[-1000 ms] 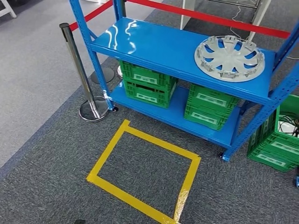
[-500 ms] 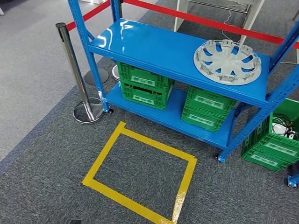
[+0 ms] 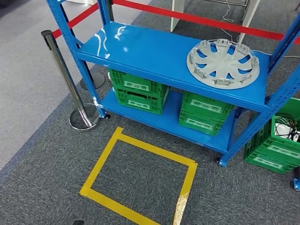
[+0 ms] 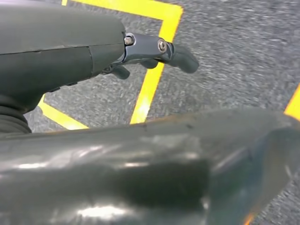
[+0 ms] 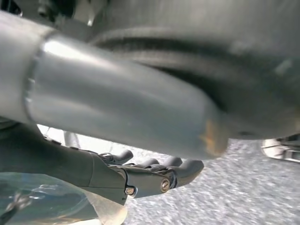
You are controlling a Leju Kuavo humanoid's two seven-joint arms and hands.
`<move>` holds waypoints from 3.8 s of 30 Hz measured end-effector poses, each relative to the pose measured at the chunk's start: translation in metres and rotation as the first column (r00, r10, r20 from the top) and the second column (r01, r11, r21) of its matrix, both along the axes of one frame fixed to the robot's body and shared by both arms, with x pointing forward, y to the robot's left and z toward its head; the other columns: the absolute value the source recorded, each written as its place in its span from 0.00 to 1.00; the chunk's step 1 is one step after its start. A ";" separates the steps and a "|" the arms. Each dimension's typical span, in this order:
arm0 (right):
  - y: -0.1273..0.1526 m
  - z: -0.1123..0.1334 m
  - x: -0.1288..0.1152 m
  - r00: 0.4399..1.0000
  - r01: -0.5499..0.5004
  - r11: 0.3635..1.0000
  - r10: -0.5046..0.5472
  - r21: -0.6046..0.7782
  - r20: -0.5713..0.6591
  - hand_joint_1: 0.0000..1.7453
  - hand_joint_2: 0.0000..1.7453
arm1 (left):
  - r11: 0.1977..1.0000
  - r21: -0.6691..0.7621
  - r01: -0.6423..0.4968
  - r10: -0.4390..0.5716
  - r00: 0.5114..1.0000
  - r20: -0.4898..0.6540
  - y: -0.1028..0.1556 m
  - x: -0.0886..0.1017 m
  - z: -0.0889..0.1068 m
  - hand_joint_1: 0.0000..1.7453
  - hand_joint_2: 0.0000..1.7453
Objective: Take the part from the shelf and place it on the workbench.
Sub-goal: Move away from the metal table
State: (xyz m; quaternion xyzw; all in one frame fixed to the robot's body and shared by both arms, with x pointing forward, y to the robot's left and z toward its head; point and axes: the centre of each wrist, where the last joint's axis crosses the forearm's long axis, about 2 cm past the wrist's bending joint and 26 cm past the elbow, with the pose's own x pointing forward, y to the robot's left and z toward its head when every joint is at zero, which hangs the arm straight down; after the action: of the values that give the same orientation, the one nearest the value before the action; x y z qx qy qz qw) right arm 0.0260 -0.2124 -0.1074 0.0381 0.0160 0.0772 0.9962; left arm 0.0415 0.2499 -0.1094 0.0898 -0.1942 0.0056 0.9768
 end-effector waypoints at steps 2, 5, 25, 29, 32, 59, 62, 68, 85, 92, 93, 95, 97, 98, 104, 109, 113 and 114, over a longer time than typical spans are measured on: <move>0.000 0.000 0.000 1.000 0.000 1.000 0.000 0.001 -0.001 0.00 0.00 | 1.000 0.000 -0.001 0.001 1.000 -0.004 0.000 -0.002 0.000 0.00 0.00; 0.000 0.000 -0.002 1.000 0.000 1.000 0.000 0.001 -0.004 0.00 0.00 | 1.000 0.000 -0.001 0.001 1.000 -0.012 0.000 -0.006 -0.001 0.00 0.00; 0.003 0.000 0.001 1.000 0.001 1.000 -0.001 0.006 0.004 0.00 0.00 | 1.000 -0.002 -0.004 0.004 1.000 -0.015 0.000 -0.008 -0.001 0.00 0.00; 0.002 0.000 0.001 1.000 -0.001 1.000 0.001 0.006 0.002 0.00 0.00 | 1.000 -0.003 -0.003 0.003 1.000 -0.003 0.000 -0.003 0.000 0.00 0.00; 0.002 0.000 0.001 1.000 -0.001 1.000 0.001 0.006 0.001 0.00 0.00 | 1.000 -0.003 -0.003 0.003 1.000 -0.001 0.000 -0.002 0.000 0.00 0.00; 0.003 0.001 0.004 1.000 0.000 1.000 0.000 0.010 0.008 0.00 0.00 | 1.000 -0.008 -0.002 0.002 1.000 -0.005 -0.002 -0.004 0.000 0.00 0.00; 0.003 0.001 0.003 1.000 0.000 1.000 0.000 0.010 0.004 0.00 0.00 | 1.000 -0.009 -0.002 0.002 1.000 -0.003 -0.003 -0.002 0.000 0.00 0.00; 0.003 0.000 0.000 1.000 -0.001 1.000 0.001 0.010 -0.003 0.00 0.00 | 1.000 -0.009 -0.002 0.002 1.000 -0.013 -0.002 -0.008 -0.001 0.00 0.00; 0.002 0.001 0.003 1.000 0.005 1.000 -0.004 -0.002 0.011 0.00 0.00 | 1.000 -0.009 -0.005 0.005 1.000 -0.021 -0.005 -0.006 0.000 0.00 0.00; 0.003 0.001 0.002 0.999 0.028 1.000 -0.028 -0.001 0.017 0.00 0.00 | 1.000 -0.015 -0.003 0.003 1.000 -0.023 -0.006 -0.003 0.000 0.00 0.00; 0.003 0.001 0.002 0.999 0.029 1.000 -0.029 -0.001 0.018 0.00 0.00 | 1.000 -0.015 -0.003 0.003 1.000 -0.023 -0.006 -0.002 0.000 0.00 0.00; 0.003 0.001 0.002 0.999 0.030 1.000 -0.030 -0.001 0.017 0.00 0.00 | 1.000 -0.015 -0.004 0.003 1.000 -0.027 -0.006 -0.003 0.000 0.00 0.00; 0.003 0.000 0.001 0.999 0.030 1.000 -0.030 -0.001 0.015 0.00 0.00 | 1.000 -0.015 -0.004 0.004 1.000 -0.031 -0.006 -0.004 0.000 0.00 0.00; 0.003 0.000 0.001 0.999 0.030 1.000 -0.030 -0.001 0.015 0.00 0.00 | 1.000 -0.015 -0.004 0.004 0.999 -0.032 -0.006 -0.005 0.000 0.00 0.00; 0.003 0.000 0.000 0.999 0.030 1.000 -0.030 0.000 0.012 0.00 0.00 | 1.000 -0.016 -0.001 0.001 0.999 -0.034 -0.006 -0.006 0.000 0.00 0.00; 0.002 0.001 0.003 1.000 0.031 1.000 -0.030 -0.003 0.006 0.00 0.00 | 1.000 -0.022 0.008 -0.009 0.999 -0.037 -0.007 -0.006 0.000 0.00 0.00; 0.000 0.000 0.000 0.999 0.031 0.999 -0.031 -0.008 -0.005 0.00 0.00 | 0.999 -0.030 0.010 -0.011 0.999 -0.032 -0.009 -0.005 0.000 0.00 0.00; -0.001 0.000 0.001 0.999 0.032 0.999 -0.032 -0.009 -0.007 0.00 0.00 | 0.999 -0.033 0.010 -0.011 1.000 -0.029 -0.009 -0.005 0.000 0.00 0.00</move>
State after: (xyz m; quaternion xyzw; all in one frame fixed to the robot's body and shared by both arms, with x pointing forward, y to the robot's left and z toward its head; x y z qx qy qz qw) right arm 0.0265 -0.2130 -0.1074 0.0342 0.0191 0.0612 0.9974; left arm 0.0368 0.2409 -0.1092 0.0729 -0.1804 0.0022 0.9809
